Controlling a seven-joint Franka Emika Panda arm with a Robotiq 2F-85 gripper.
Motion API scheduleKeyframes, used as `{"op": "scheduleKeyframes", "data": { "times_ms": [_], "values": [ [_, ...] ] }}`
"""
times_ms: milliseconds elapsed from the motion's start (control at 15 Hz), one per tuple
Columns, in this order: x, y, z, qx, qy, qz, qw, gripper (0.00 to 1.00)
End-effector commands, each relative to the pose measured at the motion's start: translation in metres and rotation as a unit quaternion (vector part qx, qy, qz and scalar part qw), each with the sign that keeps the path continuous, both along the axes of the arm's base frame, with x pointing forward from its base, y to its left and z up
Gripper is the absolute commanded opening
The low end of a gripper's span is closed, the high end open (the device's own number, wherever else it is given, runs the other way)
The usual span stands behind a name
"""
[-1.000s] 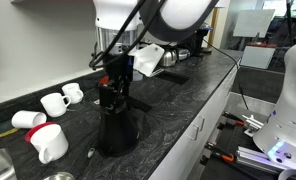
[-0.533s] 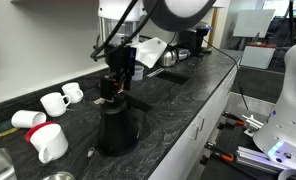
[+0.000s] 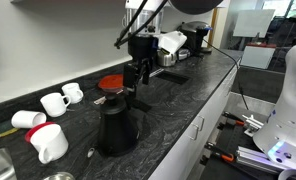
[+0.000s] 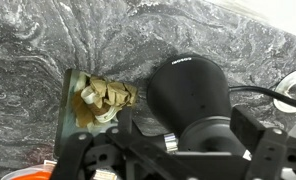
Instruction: Place the lid on the teapot
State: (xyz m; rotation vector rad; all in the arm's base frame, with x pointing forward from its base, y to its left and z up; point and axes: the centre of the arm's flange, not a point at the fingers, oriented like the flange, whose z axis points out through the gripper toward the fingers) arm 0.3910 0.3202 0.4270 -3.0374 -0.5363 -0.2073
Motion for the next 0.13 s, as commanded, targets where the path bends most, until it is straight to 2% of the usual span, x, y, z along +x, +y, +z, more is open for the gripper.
{"op": "scheduleKeyframes", "data": {
  "times_ms": [0, 67],
  "values": [
    [-0.0001, 0.0003, -0.0006, 0.000, 0.001, 0.000, 1.0000, 1.00],
    [0.0001, 0.0002, -0.0012, 0.000, 0.001, 0.000, 1.0000, 1.00]
  ]
}}
